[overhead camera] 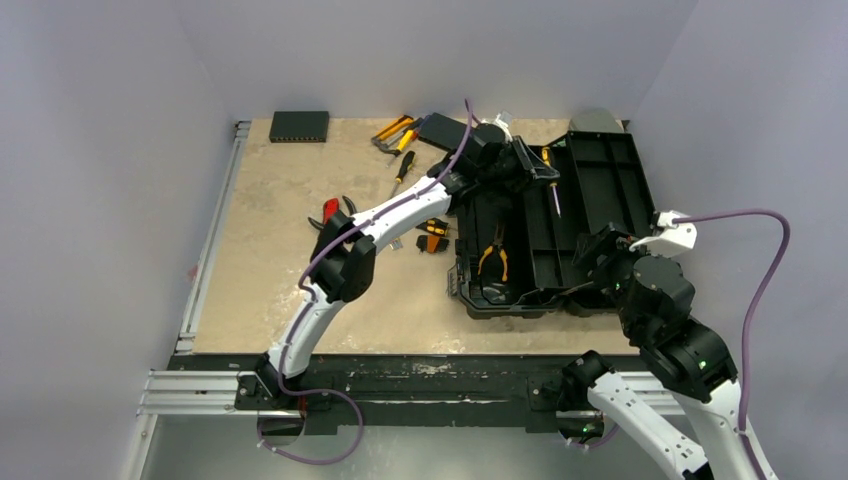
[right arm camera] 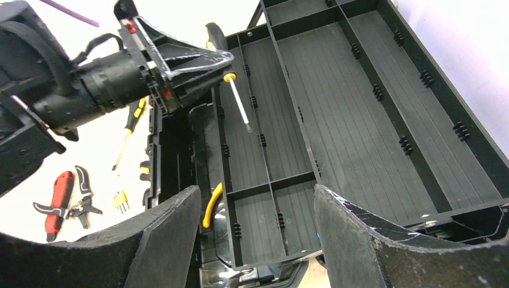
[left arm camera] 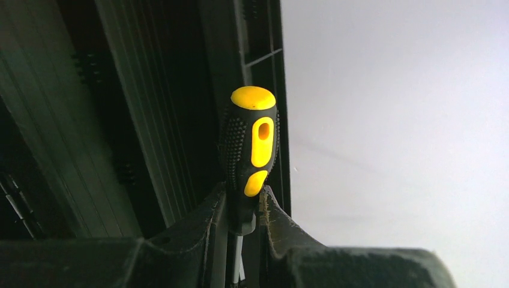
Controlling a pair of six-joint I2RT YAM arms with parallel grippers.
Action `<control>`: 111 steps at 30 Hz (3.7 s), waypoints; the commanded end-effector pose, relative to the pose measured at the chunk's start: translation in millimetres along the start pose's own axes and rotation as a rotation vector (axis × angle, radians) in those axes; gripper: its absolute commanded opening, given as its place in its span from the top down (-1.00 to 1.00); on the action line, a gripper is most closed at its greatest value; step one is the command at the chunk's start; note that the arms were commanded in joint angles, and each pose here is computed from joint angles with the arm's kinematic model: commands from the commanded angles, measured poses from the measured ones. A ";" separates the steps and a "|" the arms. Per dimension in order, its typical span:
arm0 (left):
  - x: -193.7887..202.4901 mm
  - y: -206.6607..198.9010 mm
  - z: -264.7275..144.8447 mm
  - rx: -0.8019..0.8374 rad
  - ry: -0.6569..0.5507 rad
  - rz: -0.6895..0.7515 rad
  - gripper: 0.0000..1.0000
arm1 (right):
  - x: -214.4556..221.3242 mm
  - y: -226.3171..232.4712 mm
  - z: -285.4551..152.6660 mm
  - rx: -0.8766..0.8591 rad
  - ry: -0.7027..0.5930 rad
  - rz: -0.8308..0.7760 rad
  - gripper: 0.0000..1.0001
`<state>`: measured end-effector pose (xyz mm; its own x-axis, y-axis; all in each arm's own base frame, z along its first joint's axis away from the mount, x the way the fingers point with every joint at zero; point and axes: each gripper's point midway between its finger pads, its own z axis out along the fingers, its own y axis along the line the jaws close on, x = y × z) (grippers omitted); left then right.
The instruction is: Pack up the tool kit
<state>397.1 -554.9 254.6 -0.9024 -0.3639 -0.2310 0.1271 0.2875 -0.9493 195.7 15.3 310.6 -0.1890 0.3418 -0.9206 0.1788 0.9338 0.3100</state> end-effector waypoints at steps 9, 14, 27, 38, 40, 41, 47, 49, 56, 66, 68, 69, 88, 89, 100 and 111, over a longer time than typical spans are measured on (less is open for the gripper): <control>6.4 12.5 23.6 -0.025 0.005 -0.002 0.41 | -5.5 -3.0 -0.9 0.011 -0.035 0.027 -0.36; 5.0 -3.3 13.0 -0.009 0.004 0.053 -0.06 | -0.2 -3.7 -0.7 0.008 -0.026 0.034 -0.36; -17.3 -17.8 -45.1 -0.074 -0.057 0.216 -0.35 | 1.3 -7.1 -2.1 0.014 -0.030 0.039 -0.36; -81.6 58.3 -198.6 -0.431 -0.222 0.393 -0.60 | 5.6 -4.3 0.3 -0.003 -0.026 0.030 -0.36; -94.6 91.7 -233.5 -0.567 -0.278 0.378 -0.72 | 7.3 -3.5 0.8 -0.008 -0.023 0.033 -0.36; -100.2 103.9 -251.2 -0.639 -0.310 0.367 -0.85 | 8.9 -2.7 1.4 -0.011 -0.019 0.035 -0.36; -120.5 175.5 -337.4 -1.030 -0.392 0.225 -1.00 | 14.2 2.0 4.4 -0.031 -0.006 0.036 -0.36; -120.7 195.4 -354.5 -1.102 -0.390 0.156 -0.94 | 15.5 4.1 5.6 -0.037 -0.001 0.036 -0.35; -123.3 245.4 -391.0 -1.215 -0.481 -0.006 -0.60 | 21.2 9.4 9.4 -0.053 0.016 0.042 -0.35; -125.8 294.1 -416.0 -1.376 -0.448 -0.129 -0.43 | 20.6 9.3 11.3 -0.049 0.009 0.033 -0.35; -124.8 302.5 -413.3 -1.369 -0.443 -0.157 -0.38 | 21.2 9.6 12.3 -0.047 0.011 0.030 -0.35; -125.2 307.0 -412.4 -1.370 -0.441 -0.172 -0.37 | 21.4 9.9 13.0 -0.047 0.012 0.029 -0.35; -165.3 332.4 -416.8 -1.326 -0.491 -0.276 -0.01 | 22.5 10.6 14.2 -0.045 0.018 0.023 -0.34; -165.0 334.8 -417.5 -1.331 -0.491 -0.282 -0.01 | 22.2 10.9 14.1 -0.047 0.018 0.022 -0.34; -165.3 360.1 -427.4 -1.358 -0.485 -0.353 0.36 | 21.8 10.6 12.7 -0.050 0.018 0.025 -0.33; -166.6 314.7 -418.2 -1.220 -0.510 -0.213 1.00 | 23.3 11.6 13.3 -0.053 0.023 0.029 -0.34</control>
<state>408.1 -19.5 37.7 -0.5813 -0.7452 -0.3268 -0.7535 0.6446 -0.1296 201.9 29.5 284.6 -0.2245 0.3546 -0.9077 0.1413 0.9334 0.3297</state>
